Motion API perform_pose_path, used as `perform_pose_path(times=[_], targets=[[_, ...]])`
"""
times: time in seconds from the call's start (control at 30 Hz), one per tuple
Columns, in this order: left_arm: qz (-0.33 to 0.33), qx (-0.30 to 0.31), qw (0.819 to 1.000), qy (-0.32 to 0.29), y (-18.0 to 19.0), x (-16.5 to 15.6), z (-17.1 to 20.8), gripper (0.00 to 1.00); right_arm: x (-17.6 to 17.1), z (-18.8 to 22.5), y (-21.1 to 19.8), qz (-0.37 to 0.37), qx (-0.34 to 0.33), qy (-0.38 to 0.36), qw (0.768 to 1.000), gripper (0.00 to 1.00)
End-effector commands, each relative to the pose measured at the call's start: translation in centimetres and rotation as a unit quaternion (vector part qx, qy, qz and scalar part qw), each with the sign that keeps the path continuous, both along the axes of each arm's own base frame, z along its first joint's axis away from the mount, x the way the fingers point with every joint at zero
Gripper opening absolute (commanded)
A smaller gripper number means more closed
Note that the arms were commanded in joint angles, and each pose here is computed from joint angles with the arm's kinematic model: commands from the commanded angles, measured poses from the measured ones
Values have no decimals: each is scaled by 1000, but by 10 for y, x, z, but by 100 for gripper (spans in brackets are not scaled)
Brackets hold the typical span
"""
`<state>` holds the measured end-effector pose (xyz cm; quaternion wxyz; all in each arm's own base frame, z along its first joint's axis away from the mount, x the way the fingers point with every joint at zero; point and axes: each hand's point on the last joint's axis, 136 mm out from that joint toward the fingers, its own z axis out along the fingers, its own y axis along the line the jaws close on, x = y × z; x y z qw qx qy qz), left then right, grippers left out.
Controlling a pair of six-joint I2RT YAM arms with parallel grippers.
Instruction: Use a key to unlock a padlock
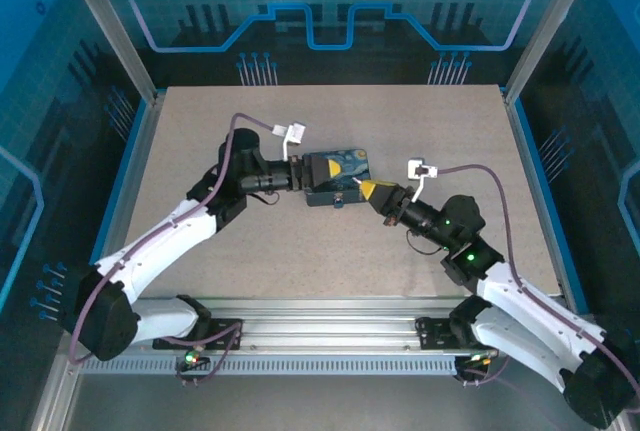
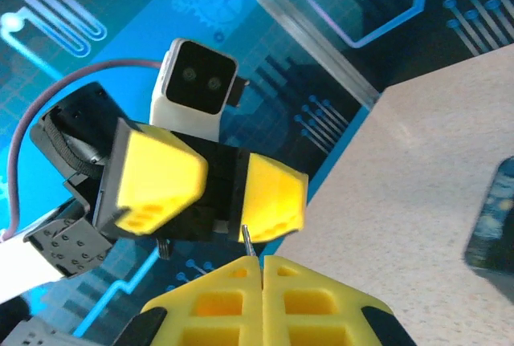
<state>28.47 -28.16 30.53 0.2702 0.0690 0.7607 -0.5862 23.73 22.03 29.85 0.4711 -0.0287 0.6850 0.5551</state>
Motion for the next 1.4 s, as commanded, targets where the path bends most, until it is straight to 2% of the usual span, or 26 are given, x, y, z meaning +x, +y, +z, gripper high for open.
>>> perform_pose_path(times=[0.0,0.3,0.37,0.6,0.77,0.9,1.03,1.27,1.37], targets=[[57,47,997,2,25,9,-16,69,11,-11,-21,-40,-41,21,998,0],[146,144,978,44,60,38,-74,74,28,-36,-52,-101,-149,47,982,0],[171,171,969,56,68,47,-90,74,34,-40,-57,-115,-179,50,976,0],[228,237,940,89,86,84,-130,74,64,-57,-79,-167,-307,77,934,0],[247,253,930,106,88,116,-148,76,87,-77,-92,-196,-378,113,898,0],[247,256,927,115,84,144,-159,76,103,-87,-91,-201,-404,127,883,0],[235,261,927,135,76,168,-175,76,116,-105,-99,-218,-439,151,858,0],[194,277,928,157,59,188,-203,73,136,-126,-100,-218,-461,175,842,0],[172,271,934,160,49,191,-209,69,142,-133,-104,-221,-465,186,837,0]])
